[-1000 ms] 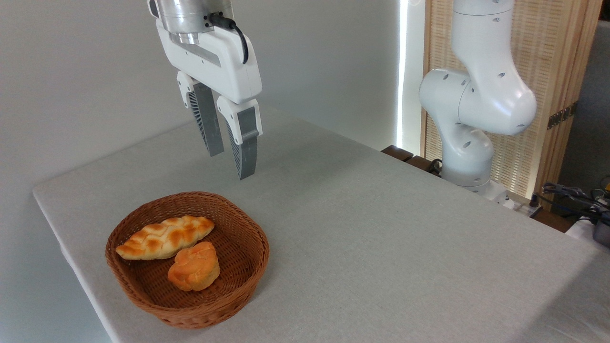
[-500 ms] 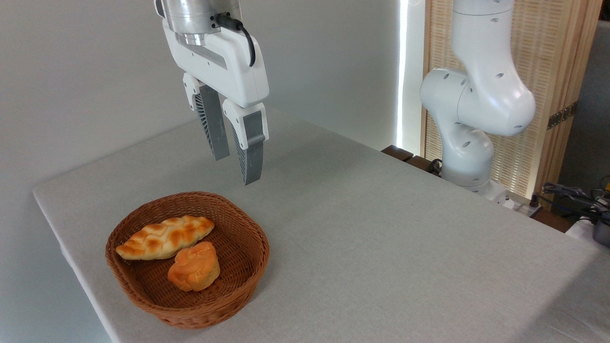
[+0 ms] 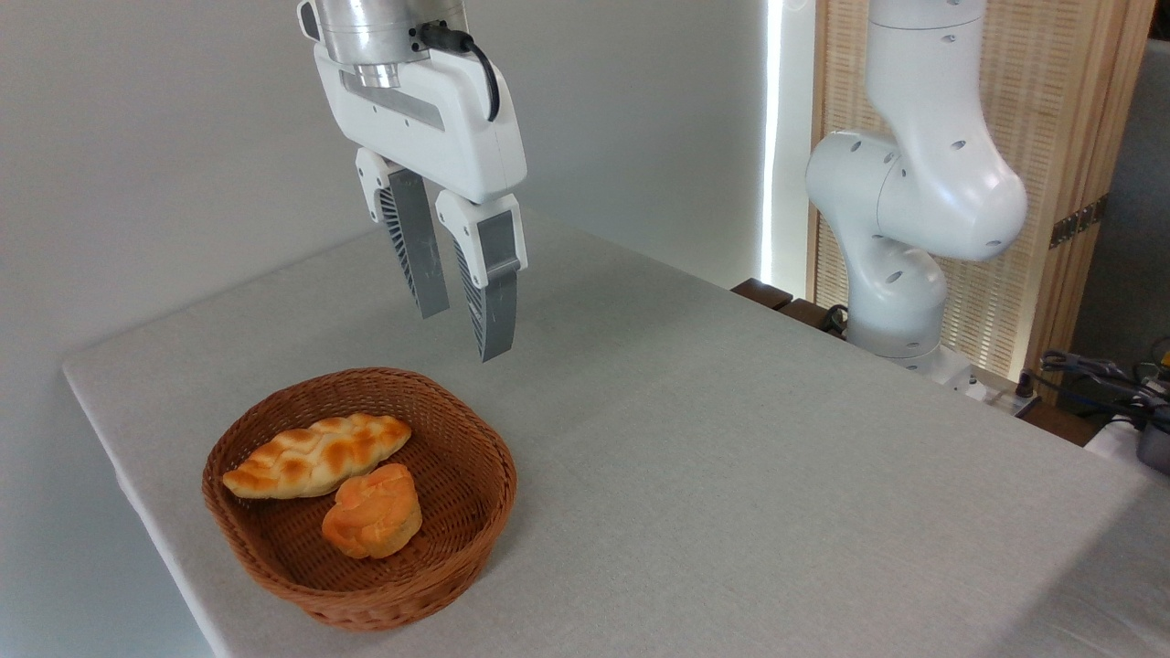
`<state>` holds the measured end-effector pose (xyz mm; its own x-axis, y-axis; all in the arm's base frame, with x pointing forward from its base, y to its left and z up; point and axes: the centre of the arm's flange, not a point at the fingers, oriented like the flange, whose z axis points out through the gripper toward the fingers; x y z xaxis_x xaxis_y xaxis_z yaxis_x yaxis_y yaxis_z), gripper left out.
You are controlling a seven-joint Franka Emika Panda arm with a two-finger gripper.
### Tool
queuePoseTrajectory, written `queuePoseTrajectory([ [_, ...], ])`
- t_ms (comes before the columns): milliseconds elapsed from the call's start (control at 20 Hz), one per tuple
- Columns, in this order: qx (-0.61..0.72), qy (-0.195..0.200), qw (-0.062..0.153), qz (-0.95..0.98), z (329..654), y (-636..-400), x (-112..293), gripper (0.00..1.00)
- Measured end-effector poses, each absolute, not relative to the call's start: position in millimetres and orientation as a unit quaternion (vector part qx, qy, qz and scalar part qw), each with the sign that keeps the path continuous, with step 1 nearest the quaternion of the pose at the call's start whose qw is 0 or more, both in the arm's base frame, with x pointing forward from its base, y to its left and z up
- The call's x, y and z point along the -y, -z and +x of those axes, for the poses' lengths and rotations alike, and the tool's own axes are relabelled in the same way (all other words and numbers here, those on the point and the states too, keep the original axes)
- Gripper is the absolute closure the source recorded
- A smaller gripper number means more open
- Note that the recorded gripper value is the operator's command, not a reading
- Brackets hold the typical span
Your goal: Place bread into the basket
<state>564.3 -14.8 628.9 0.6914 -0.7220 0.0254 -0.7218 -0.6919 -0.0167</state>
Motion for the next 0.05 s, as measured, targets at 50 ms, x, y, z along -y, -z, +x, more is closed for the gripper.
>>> queuePoseTrajectory([
  [50,-0.393,0.015,0.003,-0.920,564.3,-628.9,14.9,0.00],
])
